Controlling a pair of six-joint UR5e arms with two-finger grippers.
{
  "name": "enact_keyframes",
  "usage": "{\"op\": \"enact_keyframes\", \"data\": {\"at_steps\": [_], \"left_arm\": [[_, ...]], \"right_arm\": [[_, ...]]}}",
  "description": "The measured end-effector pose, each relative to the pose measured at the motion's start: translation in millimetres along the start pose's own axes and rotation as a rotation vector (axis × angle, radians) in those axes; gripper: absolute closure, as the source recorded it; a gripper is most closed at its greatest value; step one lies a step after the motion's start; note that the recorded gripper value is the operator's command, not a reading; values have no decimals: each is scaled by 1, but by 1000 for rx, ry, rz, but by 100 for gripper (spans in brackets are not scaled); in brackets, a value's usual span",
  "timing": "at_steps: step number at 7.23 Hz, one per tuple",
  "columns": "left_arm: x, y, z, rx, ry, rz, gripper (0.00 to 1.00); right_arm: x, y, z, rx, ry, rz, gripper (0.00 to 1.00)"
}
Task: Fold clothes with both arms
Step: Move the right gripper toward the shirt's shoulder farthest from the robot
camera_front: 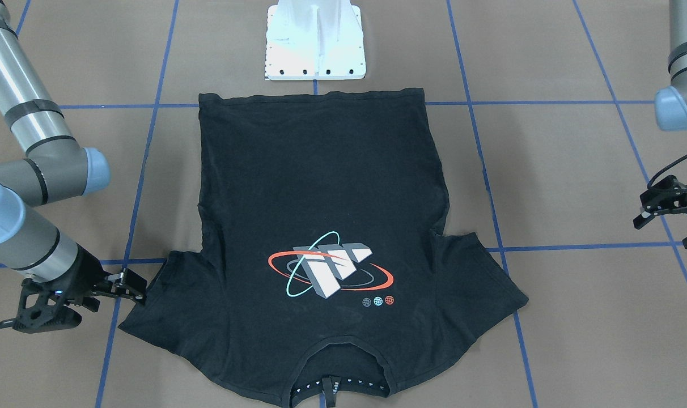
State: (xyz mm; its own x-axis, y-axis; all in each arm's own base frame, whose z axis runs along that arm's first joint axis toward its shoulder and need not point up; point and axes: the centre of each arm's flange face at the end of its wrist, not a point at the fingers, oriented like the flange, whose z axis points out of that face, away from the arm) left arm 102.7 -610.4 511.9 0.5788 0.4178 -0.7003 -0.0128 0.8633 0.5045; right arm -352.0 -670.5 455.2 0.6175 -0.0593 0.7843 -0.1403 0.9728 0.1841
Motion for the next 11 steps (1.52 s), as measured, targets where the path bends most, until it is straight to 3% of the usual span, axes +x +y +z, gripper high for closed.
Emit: {"op": "enact_keyframes", "data": {"at_steps": [2,4,10,11], "left_arm": [[-1,1,2,-4,0,-1,0],[-1,2,4,-8,1,-1,0],[-1,5,5,-11,2,-1,0],[-1,5,5,-12,2,-2,0]], "right_arm": [[5,0,19,28,-12,-29,18],[16,1,29,41,-5,-73,40],[23,1,33,39,6,-142,73],[23,1,32,40,6,-143,74]]}}
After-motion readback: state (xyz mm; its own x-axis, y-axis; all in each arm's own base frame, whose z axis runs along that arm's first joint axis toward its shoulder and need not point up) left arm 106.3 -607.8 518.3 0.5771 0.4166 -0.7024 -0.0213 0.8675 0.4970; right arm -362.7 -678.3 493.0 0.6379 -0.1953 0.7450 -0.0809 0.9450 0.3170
